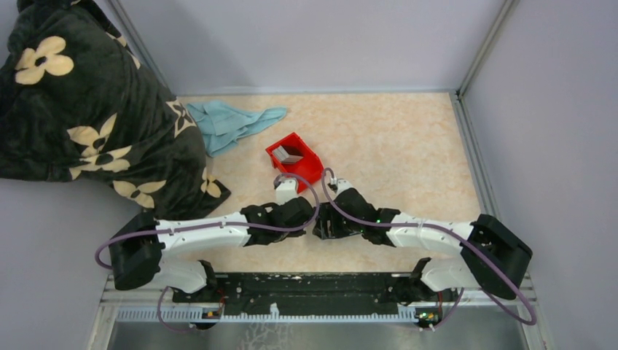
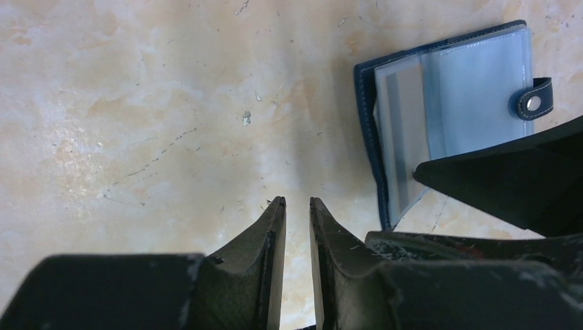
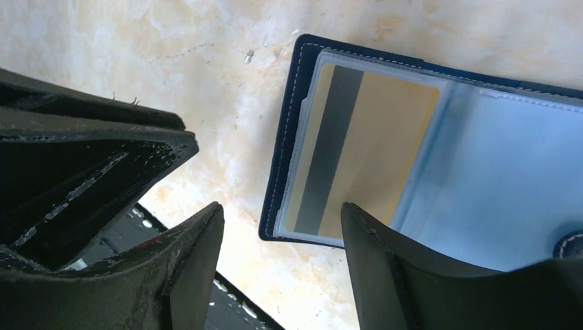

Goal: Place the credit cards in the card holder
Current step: Insert the credit card into the card holder.

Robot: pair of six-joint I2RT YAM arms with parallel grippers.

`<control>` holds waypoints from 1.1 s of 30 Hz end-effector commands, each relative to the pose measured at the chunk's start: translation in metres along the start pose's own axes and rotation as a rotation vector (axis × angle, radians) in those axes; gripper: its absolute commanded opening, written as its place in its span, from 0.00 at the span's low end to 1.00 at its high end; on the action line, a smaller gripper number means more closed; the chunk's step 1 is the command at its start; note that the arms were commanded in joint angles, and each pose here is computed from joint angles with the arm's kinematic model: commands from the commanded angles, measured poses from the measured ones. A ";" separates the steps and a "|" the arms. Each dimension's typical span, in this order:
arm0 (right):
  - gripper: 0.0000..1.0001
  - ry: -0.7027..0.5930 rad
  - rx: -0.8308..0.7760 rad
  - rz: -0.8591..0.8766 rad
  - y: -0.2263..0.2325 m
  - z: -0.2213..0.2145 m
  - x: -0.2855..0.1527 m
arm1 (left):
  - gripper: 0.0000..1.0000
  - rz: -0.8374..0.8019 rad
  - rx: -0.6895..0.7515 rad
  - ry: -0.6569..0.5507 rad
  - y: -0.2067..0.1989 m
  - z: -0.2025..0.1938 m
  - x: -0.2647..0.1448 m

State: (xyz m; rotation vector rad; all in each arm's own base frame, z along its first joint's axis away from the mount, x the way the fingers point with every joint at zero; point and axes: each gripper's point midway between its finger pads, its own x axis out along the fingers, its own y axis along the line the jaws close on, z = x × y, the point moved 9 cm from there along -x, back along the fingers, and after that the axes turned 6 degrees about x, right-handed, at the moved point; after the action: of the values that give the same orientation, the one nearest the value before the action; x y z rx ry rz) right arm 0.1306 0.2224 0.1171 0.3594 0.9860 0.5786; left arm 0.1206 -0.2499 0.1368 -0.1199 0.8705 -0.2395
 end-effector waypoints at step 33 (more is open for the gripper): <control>0.00 0.034 0.037 -0.166 -0.034 -0.027 0.040 | 0.24 -0.115 -0.046 0.097 -0.021 -0.025 0.021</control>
State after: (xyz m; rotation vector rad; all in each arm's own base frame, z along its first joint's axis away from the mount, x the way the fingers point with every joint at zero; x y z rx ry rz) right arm 0.1347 0.2376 0.0823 0.3964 0.9788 0.5177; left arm 0.1175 -0.2664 0.1154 -0.1593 0.9359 -0.3006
